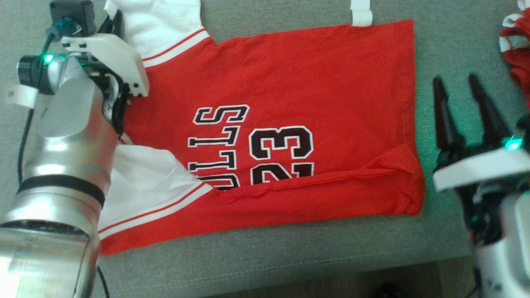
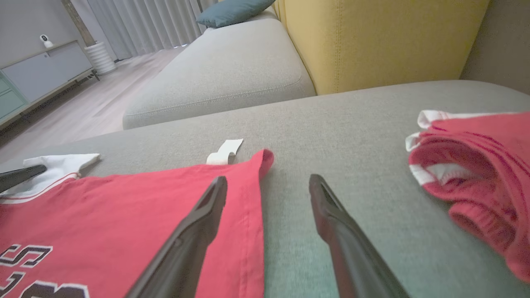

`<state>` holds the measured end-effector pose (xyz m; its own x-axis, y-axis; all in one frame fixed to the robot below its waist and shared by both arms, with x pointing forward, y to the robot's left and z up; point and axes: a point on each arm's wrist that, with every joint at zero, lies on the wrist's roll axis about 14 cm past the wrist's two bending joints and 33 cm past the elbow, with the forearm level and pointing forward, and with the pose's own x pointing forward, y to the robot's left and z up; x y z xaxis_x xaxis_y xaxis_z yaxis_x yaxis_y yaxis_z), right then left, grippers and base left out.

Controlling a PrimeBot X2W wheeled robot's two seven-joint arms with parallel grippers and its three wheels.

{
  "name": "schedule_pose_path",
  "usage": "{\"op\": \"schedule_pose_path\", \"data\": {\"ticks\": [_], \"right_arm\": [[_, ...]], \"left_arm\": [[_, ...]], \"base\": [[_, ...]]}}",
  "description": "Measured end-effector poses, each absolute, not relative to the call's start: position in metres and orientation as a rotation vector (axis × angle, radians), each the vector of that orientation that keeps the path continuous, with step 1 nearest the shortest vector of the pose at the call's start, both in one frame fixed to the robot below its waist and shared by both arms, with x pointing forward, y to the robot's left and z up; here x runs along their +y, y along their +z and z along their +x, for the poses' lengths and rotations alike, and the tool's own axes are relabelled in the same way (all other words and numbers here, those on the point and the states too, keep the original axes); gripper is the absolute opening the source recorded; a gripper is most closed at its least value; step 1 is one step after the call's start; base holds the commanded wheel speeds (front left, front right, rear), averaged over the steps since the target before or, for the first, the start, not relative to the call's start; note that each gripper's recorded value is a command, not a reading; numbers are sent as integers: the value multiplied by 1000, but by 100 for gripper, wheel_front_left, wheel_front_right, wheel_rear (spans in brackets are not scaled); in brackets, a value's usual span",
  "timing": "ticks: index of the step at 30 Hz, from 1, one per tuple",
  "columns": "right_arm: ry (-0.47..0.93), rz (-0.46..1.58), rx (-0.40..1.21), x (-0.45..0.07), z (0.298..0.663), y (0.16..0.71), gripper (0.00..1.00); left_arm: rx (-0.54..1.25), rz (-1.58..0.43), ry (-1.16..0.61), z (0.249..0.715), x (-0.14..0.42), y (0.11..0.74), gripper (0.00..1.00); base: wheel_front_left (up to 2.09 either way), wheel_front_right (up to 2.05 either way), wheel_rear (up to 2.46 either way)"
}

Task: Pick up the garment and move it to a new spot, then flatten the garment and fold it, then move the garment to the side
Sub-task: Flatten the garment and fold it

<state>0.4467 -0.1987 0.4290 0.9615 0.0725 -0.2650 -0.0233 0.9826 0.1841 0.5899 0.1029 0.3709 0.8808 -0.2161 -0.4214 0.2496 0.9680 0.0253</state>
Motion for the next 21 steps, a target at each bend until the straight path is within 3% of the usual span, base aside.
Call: {"op": "schedule_pose_path", "data": {"ticks": [9, 18, 19, 21], "right_arm": [[100, 155, 360, -201, 513, 412, 100], [163, 120, 564, -190, 532, 371, 100], [170, 120, 590, -188, 530, 368, 96], [182, 121, 622, -186, 527, 364, 34]], "left_arm": [[380, 61, -249, 583, 103, 378, 0], [363, 36, -239, 584, 107, 379, 0], [358, 34, -240, 584, 107, 381, 0], [340, 28, -242, 586, 105, 387, 0]], "base": [[0, 0, 0], [0, 0, 0], [0, 0, 0], [0, 0, 0]]}}
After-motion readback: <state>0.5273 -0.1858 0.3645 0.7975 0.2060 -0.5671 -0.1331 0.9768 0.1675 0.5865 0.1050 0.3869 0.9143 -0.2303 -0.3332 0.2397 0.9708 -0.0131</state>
